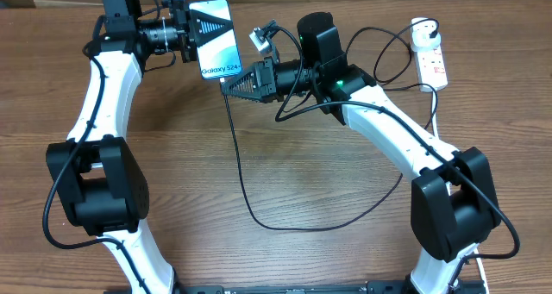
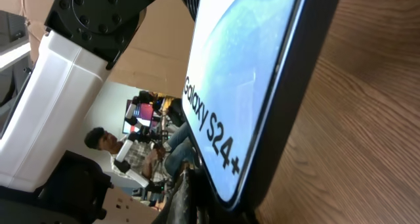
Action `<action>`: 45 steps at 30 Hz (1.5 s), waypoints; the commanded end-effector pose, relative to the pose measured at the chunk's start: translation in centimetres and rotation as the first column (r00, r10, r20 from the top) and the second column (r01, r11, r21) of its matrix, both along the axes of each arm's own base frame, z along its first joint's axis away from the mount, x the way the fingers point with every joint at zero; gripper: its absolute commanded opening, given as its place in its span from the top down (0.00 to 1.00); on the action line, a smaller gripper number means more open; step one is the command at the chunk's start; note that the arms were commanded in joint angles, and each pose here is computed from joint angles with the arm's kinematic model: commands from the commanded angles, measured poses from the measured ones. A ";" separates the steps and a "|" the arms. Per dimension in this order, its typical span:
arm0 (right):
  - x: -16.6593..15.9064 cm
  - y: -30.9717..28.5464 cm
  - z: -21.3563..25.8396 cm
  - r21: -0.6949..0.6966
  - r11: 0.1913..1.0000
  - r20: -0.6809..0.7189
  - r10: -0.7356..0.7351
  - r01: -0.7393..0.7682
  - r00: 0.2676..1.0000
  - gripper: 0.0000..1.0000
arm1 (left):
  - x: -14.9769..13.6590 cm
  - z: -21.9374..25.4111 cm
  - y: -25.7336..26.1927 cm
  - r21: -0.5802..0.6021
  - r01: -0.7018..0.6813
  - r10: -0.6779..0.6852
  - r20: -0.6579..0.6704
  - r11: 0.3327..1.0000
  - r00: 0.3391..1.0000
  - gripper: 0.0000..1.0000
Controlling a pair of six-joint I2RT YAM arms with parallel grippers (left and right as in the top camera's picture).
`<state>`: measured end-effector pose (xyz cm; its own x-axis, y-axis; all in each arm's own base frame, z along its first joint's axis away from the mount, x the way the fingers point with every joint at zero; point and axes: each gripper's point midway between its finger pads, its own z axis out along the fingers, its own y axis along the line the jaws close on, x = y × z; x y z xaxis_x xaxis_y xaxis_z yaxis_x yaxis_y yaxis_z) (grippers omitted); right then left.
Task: Plug charger to phone and switch on socket
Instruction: 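Carry the plug with the right gripper to the phone's bottom port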
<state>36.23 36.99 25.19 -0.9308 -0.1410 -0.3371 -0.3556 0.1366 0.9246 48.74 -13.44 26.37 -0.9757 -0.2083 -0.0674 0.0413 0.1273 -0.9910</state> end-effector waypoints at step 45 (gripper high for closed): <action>0.5 -0.9 -0.4 0.001 1.000 -0.023 -0.003 0.003 1.000 0.96 | -0.8 2.5 -0.2 -0.022 0.037 -0.035 0.066 0.999 0.997 0.96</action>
<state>36.70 36.23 25.27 -0.9337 -0.1345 -0.3318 -0.3489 0.1338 0.9276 48.80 -13.45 26.58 -0.9751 -0.2049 -0.0851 0.0600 0.1256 -0.9903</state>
